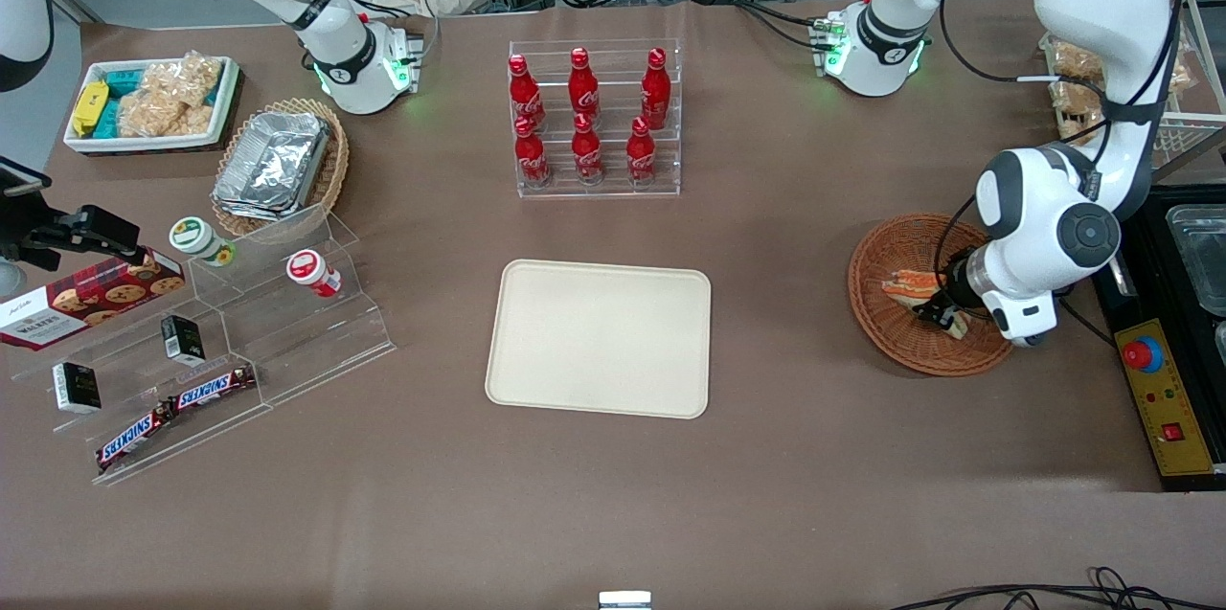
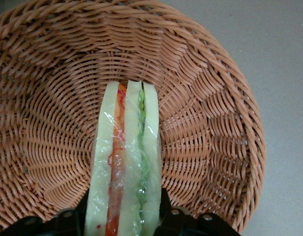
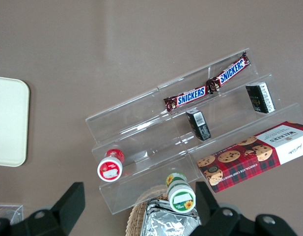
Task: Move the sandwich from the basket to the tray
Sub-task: 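Lower the left gripper onto the sandwich wedge in the basket and grasp it, then lift the sandwich with the left gripper and carry it over the cream tray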
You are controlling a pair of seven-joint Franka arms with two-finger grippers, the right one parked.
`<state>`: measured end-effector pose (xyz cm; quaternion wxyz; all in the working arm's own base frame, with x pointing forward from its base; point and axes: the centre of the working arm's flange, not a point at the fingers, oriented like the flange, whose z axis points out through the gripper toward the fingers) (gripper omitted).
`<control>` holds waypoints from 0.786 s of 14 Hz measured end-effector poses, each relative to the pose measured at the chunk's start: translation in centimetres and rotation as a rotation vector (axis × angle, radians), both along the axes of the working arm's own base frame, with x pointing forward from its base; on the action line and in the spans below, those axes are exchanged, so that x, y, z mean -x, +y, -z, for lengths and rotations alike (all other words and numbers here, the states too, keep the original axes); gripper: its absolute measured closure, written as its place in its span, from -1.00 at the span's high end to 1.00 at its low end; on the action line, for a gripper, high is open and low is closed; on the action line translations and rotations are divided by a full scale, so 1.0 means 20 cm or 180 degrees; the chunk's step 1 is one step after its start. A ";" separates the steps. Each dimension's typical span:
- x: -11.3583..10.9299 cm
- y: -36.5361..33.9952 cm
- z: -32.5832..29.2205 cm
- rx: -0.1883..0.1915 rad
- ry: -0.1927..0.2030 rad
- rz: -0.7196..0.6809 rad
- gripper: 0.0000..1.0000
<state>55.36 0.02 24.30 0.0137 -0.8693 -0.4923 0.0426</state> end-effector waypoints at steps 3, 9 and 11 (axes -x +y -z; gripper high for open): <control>-0.02 -0.01 -0.13 0.0004 -0.0032 0.0018 -0.29; 0.01 -0.68 -0.88 0.0081 -0.0047 0.0835 -0.61; 0.10 -1.02 -0.90 0.0147 -0.0098 0.1398 -0.61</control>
